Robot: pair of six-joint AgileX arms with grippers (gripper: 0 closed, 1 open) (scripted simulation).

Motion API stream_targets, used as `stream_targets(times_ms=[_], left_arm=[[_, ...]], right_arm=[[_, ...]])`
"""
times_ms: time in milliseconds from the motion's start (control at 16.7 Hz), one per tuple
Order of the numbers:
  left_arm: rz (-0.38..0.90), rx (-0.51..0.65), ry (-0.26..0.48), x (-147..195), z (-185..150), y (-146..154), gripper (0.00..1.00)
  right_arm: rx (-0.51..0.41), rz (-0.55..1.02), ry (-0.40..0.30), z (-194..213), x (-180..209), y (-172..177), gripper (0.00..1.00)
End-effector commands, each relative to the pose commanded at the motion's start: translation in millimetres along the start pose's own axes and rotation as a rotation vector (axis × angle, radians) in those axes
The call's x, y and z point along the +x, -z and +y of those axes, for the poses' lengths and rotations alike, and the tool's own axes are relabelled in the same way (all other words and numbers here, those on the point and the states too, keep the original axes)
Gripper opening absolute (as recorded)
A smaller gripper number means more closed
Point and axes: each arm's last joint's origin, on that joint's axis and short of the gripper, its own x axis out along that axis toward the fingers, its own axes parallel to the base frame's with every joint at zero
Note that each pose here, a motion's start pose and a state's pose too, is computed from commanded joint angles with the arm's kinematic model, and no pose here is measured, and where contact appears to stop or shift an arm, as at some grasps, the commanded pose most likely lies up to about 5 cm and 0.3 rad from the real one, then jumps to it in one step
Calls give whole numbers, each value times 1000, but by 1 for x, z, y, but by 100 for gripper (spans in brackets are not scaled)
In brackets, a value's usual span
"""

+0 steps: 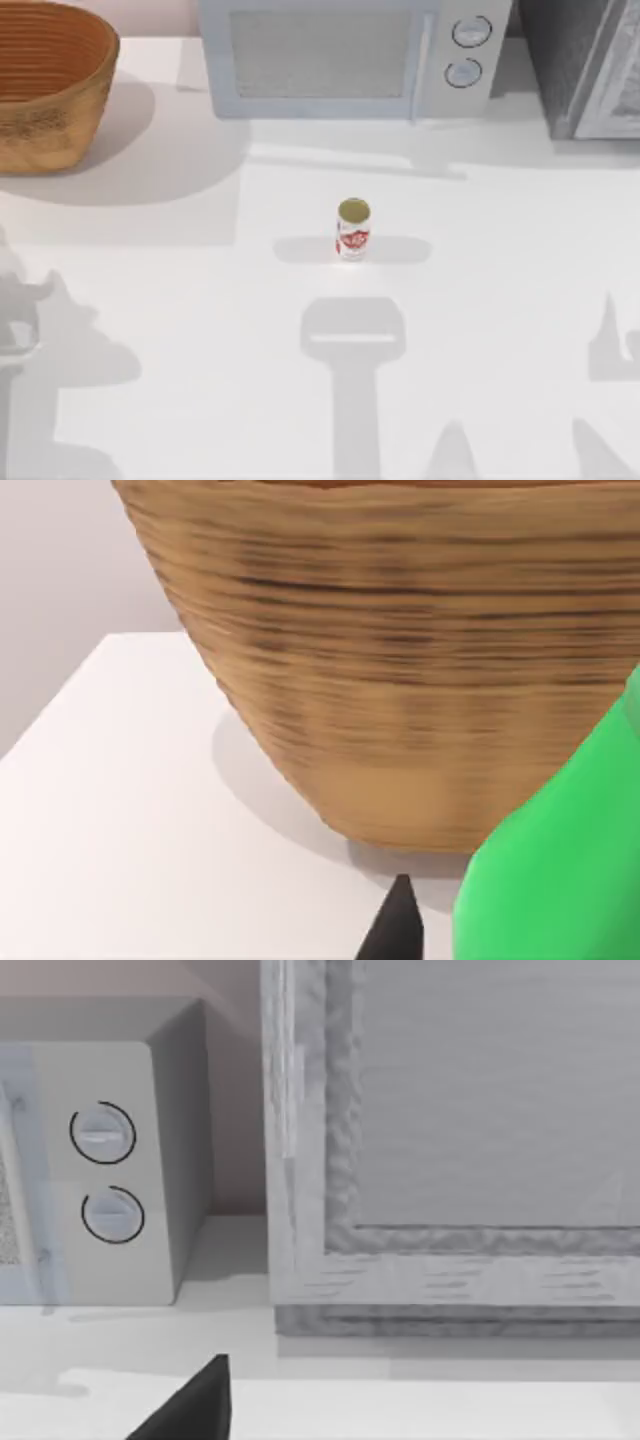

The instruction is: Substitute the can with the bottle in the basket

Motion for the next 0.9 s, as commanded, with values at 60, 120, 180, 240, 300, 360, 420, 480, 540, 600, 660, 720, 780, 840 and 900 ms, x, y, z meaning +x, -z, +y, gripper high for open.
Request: stream_targets(times_ms=[60,120,180,240,300,360,420,480,540,600,660,720,780,840,900], left_arm=[[-28,9,-26,8,6,-9,0],[-52,16,-52,16,13,-18,0],[-73,23,-78,25,20,-29,0],[-88,28,-102,34,28,-41,0],[-97,31,-124,44,35,-54,0],[-99,32,-142,53,42,-68,0],[-96,31,-155,62,47,-83,0],[-87,28,-163,71,50,-99,0],[-71,22,-163,79,52,-115,0],[-49,13,-155,86,50,-131,0],[-22,4,-139,93,46,-145,0],[7,-6,-118,99,39,-158,0],[35,-14,-91,105,31,-171,0],[57,-20,-63,110,22,-183,0],[75,-25,-34,114,13,-195,0]], right_arm=[[0,0,0,0,0,0,100],[0,0,0,0,0,0,100],[0,0,0,0,0,0,100],[0,0,0,0,0,0,100],[0,0,0,0,0,0,100],[0,0,0,0,0,0,100],[0,0,0,0,0,0,100],[0,0,0,0,0,0,100],[0,0,0,0,0,0,100],[0,0,0,0,0,0,100],[0,0,0,0,0,0,100],[0,0,0,0,0,0,100],[0,0,0,0,0,0,100],[0,0,0,0,0,0,100],[0,0,0,0,0,0,100]])
